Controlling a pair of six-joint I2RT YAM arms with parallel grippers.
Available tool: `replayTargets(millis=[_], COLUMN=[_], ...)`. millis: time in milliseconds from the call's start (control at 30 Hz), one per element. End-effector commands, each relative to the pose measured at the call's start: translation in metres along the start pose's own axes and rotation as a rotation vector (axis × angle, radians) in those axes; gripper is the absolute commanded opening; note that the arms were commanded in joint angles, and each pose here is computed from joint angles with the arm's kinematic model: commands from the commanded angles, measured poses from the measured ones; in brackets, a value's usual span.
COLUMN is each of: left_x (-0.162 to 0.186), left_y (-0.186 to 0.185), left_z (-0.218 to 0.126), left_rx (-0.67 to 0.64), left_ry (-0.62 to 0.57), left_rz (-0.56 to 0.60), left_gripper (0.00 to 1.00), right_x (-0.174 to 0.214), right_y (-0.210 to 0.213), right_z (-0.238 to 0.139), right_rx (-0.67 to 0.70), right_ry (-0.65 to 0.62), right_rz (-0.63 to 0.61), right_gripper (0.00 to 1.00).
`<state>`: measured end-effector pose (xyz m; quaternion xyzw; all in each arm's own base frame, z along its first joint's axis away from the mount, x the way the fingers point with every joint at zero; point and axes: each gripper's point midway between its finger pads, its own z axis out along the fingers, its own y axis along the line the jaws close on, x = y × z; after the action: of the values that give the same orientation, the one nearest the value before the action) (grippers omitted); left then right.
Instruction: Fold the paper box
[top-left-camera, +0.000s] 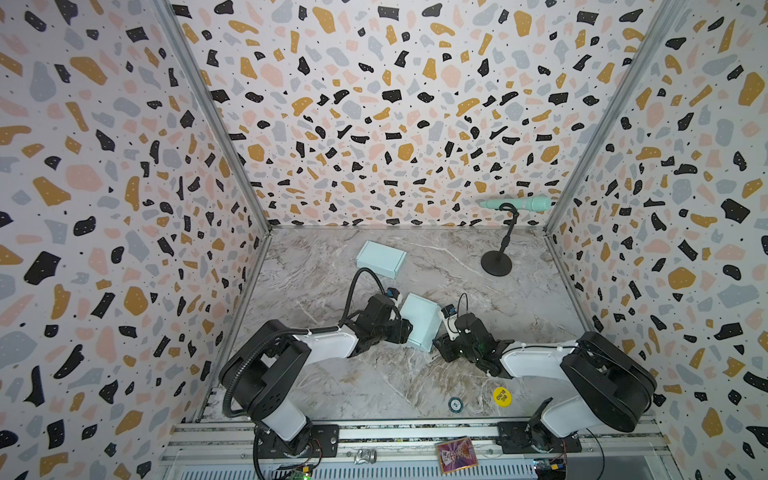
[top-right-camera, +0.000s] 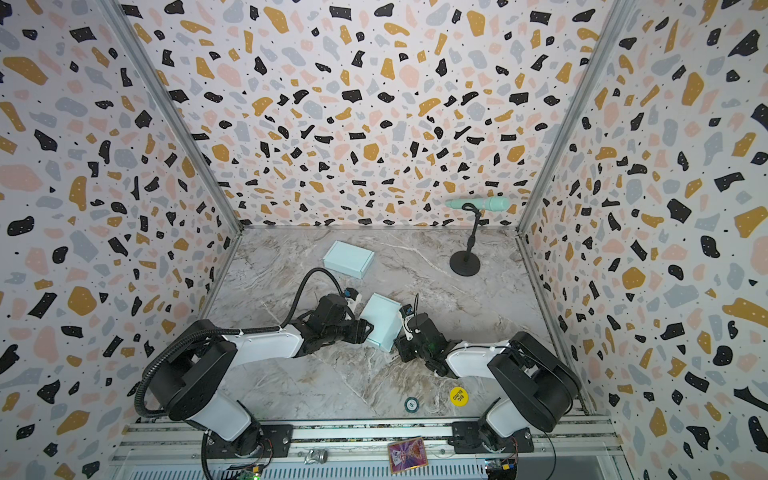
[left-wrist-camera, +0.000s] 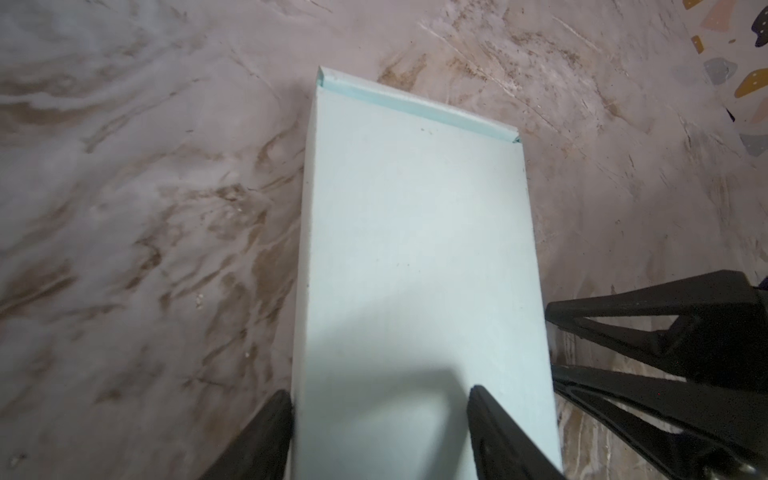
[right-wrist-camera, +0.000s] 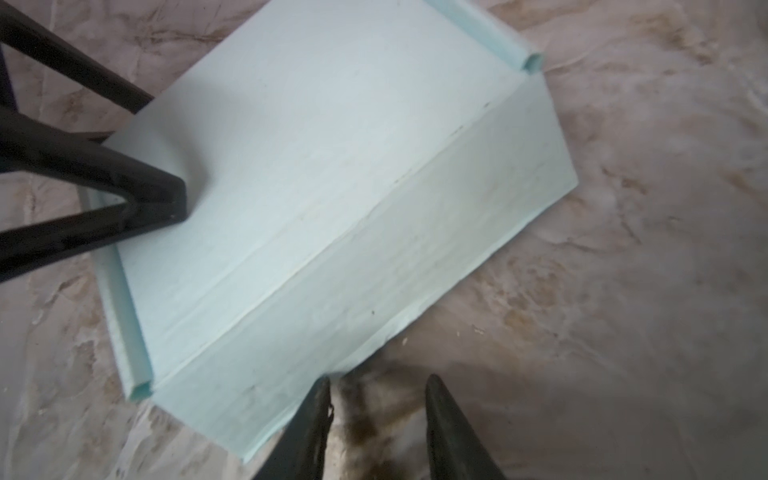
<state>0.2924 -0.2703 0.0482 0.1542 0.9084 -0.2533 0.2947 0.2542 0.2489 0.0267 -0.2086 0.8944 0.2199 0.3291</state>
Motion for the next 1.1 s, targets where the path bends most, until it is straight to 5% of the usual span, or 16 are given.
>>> replayTargets(millis=[0,700,1067], left_x=[-0.005,0.040,0.037], left_y=[-0.013,-0.079,-0.033], left_z=[-0.004,-0.017,-0.040], left_rx=[0.045,0.243,0.151], left_ry=[-0.039,-0.034,-0.078], left_rz=[-0.011,-0.087,-0.143], left_gripper=[0.67,0.64,0.75], right_x=[-0.009,-0.027,0.030], right_y=[0.012,0.101,0.020], right_z=[0.005,0.022,-0.019], right_rx=[-0.024,-0.209,-0.056], right_ry=[-0.014,-0.038,0.021], right_rz=[-0.023,-0.096,0.046], right_gripper=[0.39,0.39,0.39])
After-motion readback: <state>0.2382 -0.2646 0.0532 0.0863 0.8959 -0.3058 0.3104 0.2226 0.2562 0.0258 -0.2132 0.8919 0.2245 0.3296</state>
